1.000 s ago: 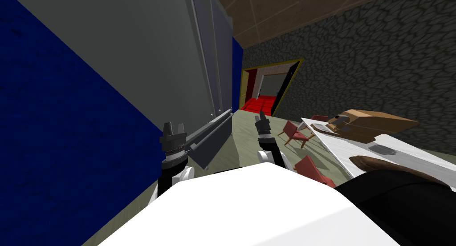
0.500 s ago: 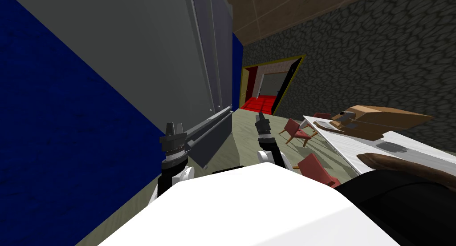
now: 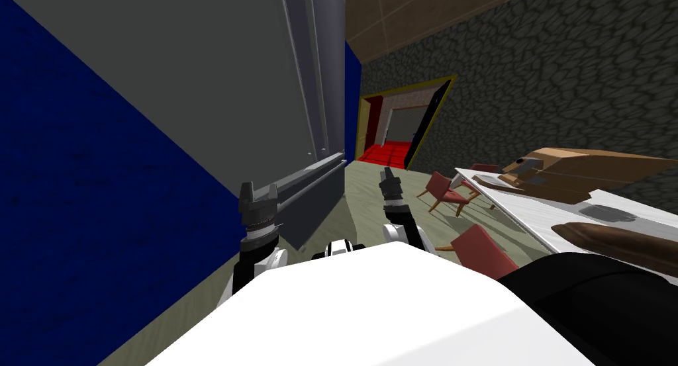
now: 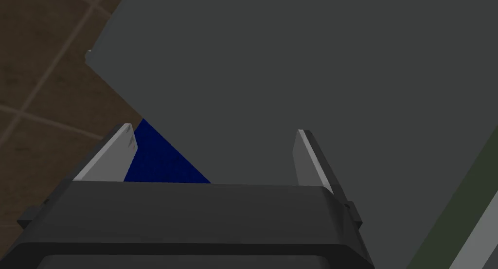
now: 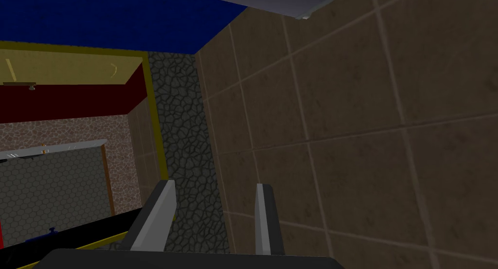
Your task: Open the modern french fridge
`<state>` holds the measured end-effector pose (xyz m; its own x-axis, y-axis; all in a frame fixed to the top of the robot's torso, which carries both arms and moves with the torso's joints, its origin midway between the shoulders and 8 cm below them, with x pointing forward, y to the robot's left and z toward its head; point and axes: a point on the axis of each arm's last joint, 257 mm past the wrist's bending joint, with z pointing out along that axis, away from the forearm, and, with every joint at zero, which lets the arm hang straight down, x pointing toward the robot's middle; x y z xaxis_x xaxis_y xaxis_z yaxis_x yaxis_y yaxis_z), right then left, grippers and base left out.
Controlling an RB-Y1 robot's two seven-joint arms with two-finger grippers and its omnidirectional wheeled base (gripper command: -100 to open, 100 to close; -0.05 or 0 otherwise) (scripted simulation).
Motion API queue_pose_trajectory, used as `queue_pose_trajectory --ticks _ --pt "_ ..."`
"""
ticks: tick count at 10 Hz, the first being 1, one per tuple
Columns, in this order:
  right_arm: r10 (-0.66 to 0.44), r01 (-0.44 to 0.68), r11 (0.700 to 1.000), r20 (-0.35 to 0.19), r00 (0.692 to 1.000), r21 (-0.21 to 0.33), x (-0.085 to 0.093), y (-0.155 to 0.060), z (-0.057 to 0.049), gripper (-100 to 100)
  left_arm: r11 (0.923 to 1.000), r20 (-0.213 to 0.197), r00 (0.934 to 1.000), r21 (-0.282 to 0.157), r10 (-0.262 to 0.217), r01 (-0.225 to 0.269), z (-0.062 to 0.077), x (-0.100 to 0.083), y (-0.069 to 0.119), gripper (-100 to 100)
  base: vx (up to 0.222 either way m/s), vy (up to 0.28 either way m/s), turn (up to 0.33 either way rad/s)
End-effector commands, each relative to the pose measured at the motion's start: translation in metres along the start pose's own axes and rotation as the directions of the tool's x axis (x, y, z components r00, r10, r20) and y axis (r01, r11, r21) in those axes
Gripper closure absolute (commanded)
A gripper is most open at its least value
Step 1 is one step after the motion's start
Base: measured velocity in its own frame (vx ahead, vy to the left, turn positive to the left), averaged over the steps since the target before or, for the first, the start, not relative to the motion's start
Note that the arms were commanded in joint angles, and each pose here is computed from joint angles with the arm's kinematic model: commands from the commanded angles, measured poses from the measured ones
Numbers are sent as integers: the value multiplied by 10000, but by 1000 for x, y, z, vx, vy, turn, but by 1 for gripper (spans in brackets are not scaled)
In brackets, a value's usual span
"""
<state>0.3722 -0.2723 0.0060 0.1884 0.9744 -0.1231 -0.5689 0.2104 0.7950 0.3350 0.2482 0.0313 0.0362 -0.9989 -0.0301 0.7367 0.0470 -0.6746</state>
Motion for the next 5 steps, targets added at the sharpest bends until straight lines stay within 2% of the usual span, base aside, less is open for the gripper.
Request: queue_pose_trajectory --ticks 1,5 --pt "0 0 10000 0 10000 1 0 0 0 0 9999 -313 9994 -48 -139 137 -2 3 4 -100 169 -90 -17" --pt "0 0 10000 1 10000 2 0 0 0 0 9979 -231 9977 -124 -632 629 -5 0 14 -100 217 -103 -23"
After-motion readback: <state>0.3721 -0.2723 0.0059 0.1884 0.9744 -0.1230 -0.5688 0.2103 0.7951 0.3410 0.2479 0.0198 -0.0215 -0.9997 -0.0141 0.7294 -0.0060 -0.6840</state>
